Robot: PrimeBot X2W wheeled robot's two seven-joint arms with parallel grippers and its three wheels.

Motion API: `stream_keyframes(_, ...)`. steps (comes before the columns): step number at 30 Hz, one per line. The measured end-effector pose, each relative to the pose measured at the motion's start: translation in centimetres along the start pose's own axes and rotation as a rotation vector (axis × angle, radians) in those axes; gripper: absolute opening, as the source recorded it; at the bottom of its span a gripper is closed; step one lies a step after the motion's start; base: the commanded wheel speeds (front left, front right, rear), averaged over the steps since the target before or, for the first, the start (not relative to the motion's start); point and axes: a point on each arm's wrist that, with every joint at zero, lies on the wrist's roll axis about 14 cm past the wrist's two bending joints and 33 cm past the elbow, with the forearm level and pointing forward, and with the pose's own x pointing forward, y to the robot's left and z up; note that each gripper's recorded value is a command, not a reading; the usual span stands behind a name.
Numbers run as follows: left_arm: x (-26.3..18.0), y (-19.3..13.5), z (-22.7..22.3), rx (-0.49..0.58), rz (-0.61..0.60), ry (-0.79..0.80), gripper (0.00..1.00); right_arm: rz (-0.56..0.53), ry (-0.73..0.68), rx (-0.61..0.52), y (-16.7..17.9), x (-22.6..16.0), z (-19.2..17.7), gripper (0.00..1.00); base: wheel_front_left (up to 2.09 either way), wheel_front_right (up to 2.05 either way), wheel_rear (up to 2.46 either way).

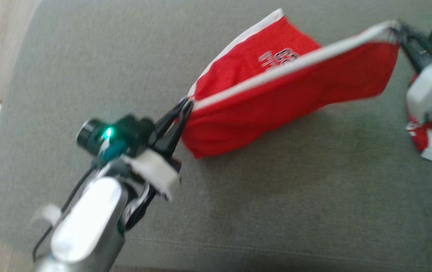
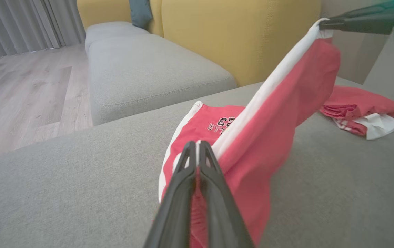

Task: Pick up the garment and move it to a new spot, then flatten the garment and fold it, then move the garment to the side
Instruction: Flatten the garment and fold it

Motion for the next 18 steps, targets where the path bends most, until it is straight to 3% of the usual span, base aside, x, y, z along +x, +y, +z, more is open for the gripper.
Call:
stream_keyframes(9,3.8,3.9,-4.3,0.018,0.06,0.13,0.0,0.101,0.026,-0.166,1.6,10.4,0.3,0.0,0.0,0.0,0.0)
stream_keyframes(18,4.7,6.5,-8.2,-0.001,0.125,0.214,0.0,0.18,0.037,-0.256,4.1,17.5,-0.8,0.0,0.0,0.0,0.0)
